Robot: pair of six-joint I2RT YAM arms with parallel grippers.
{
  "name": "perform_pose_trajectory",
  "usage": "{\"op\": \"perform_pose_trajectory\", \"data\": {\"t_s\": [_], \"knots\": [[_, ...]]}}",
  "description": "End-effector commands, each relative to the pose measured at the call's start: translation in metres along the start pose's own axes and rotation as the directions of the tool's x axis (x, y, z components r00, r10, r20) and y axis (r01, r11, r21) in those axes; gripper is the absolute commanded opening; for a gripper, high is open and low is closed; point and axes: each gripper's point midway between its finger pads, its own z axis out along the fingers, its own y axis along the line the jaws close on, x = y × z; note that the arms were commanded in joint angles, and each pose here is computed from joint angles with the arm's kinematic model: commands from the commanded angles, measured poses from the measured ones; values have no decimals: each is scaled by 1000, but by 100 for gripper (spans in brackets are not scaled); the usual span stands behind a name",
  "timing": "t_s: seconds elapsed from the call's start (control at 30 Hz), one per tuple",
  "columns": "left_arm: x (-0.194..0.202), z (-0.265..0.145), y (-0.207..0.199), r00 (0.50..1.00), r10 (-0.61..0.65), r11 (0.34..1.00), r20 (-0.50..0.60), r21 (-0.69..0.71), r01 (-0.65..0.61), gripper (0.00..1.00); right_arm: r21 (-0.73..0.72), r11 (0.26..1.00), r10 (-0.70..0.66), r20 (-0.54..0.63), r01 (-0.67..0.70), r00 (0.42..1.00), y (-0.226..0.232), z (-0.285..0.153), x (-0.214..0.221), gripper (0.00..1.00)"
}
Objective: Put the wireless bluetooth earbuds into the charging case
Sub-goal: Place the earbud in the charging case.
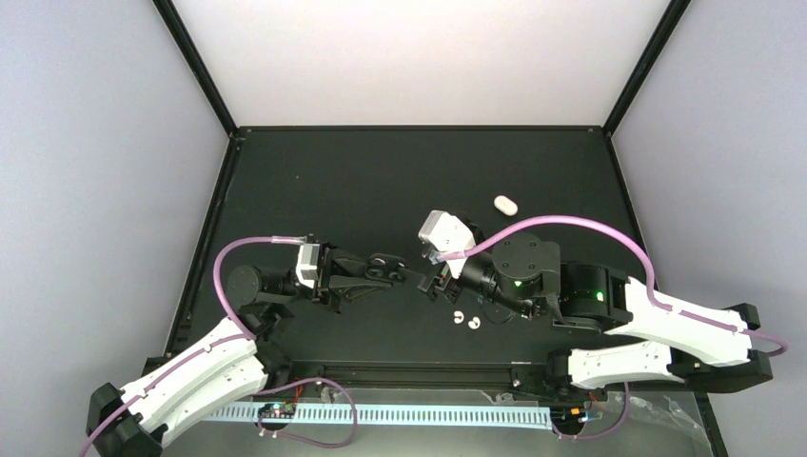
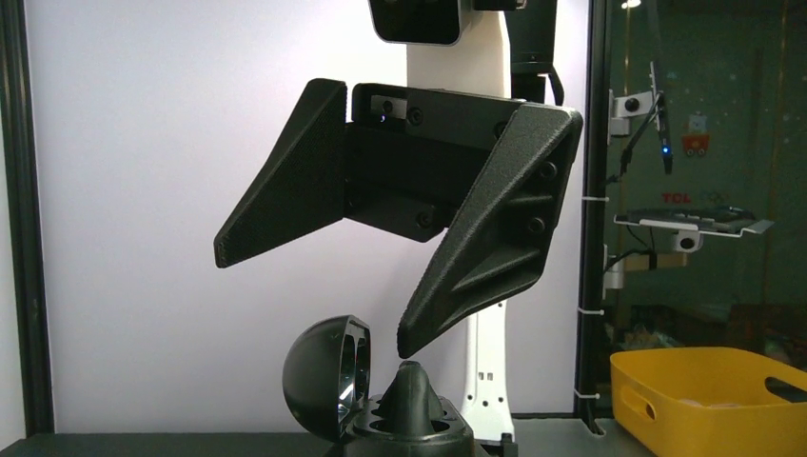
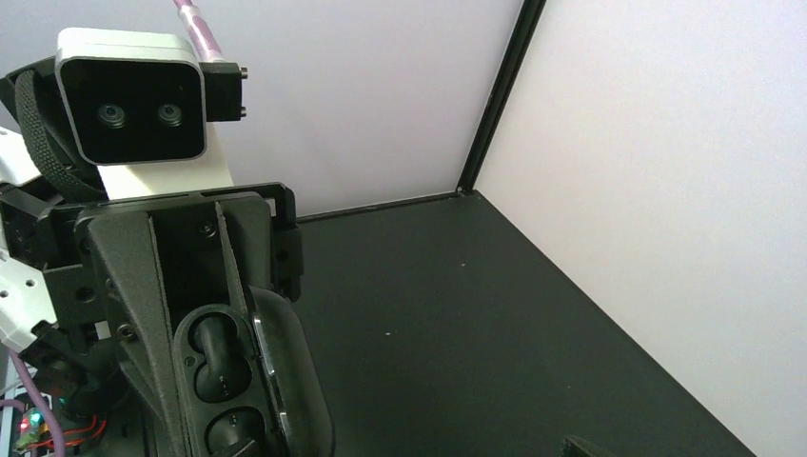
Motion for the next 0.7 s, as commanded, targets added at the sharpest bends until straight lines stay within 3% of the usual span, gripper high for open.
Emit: {"op": "perform_pose_trajectory", "data": {"t_s": [0.0, 0.67], "knots": [[-9, 0, -5, 999, 32, 999, 26, 15, -32, 2, 32, 999, 6, 3, -6, 1000, -4, 0, 1, 82], [-12, -1, -7, 999, 41, 999, 36, 14, -42, 2, 1, 1000, -6, -37, 7, 999, 5, 9, 11, 81]]}}
